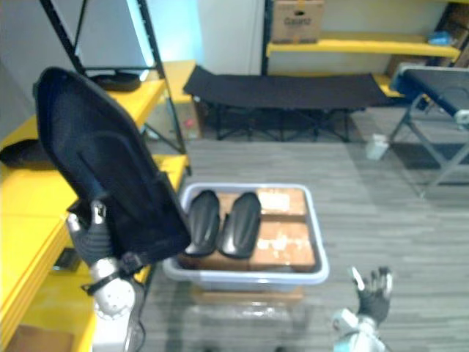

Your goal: Walk over and take plastic housings, then place them on the shelf

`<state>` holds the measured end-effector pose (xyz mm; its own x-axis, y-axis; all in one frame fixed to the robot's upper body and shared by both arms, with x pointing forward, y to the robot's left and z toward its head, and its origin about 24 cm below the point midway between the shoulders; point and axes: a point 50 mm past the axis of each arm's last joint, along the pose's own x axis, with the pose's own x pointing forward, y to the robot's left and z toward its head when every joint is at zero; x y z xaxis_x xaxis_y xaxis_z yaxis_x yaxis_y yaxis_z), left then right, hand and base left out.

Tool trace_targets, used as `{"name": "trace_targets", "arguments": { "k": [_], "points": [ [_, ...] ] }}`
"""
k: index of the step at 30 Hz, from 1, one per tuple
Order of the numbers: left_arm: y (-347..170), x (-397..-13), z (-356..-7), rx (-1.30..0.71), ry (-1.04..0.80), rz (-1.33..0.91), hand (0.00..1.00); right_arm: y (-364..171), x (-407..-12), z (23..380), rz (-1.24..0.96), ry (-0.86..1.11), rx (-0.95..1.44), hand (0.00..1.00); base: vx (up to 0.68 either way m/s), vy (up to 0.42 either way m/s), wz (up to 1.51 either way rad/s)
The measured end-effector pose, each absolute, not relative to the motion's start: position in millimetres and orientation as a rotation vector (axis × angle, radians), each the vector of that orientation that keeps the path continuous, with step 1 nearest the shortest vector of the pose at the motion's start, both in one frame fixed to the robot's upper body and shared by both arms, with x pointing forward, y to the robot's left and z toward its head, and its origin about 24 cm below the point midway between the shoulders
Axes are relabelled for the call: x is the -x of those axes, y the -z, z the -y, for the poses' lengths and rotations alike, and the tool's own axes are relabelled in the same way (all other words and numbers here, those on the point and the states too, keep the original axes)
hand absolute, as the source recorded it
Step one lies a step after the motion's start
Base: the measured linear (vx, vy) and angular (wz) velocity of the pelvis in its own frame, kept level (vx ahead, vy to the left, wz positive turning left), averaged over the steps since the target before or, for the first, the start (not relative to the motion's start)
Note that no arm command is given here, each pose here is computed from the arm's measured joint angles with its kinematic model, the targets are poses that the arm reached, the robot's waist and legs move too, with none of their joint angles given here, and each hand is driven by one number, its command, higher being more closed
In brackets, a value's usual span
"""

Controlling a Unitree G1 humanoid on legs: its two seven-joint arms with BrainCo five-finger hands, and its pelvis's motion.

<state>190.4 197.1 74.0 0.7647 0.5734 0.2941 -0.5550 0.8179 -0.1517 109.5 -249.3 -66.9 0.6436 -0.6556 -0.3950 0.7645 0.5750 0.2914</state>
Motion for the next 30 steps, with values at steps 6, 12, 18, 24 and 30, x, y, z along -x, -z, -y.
{"name": "trace_targets", "arguments": {
  "k": [6, 12, 18, 24, 30],
  "points": [
    [-69.0, -184.3, -202.4, 0.071, -0.652, 0.313, 1.00, 62.5, -122.8, 241.8, -0.232, 0.772, -0.483, 0.00, 0.00, 0.001, 0.01],
    [-76.7, -173.5, -223.4, 0.060, -0.833, 0.356, 1.00, 33.8, -169.2, 213.3, -0.099, 0.507, -0.546, 0.00, -0.01, 0.022, 0.40],
    [-90.1, -139.1, -254.6, -0.018, -1.051, 0.416, 1.00, 6.6, -218.7, 174.3, -0.015, 0.255, -0.567, 0.00, 0.07, 0.048, 0.67],
    [-87.2, -116.7, -270.5, -0.085, -1.099, 0.389, 1.00, -13.1, -241.1, 148.6, 0.039, 0.116, -0.518, 0.00, 0.03, 0.066, 0.50],
    [-82.0, -117.4, -273.0, 0.001, -1.057, 0.374, 1.00, -16.2, -242.1, 143.3, 0.046, 0.073, -0.517, 0.00, 0.03, -0.018, 0.18]
  ]
}}
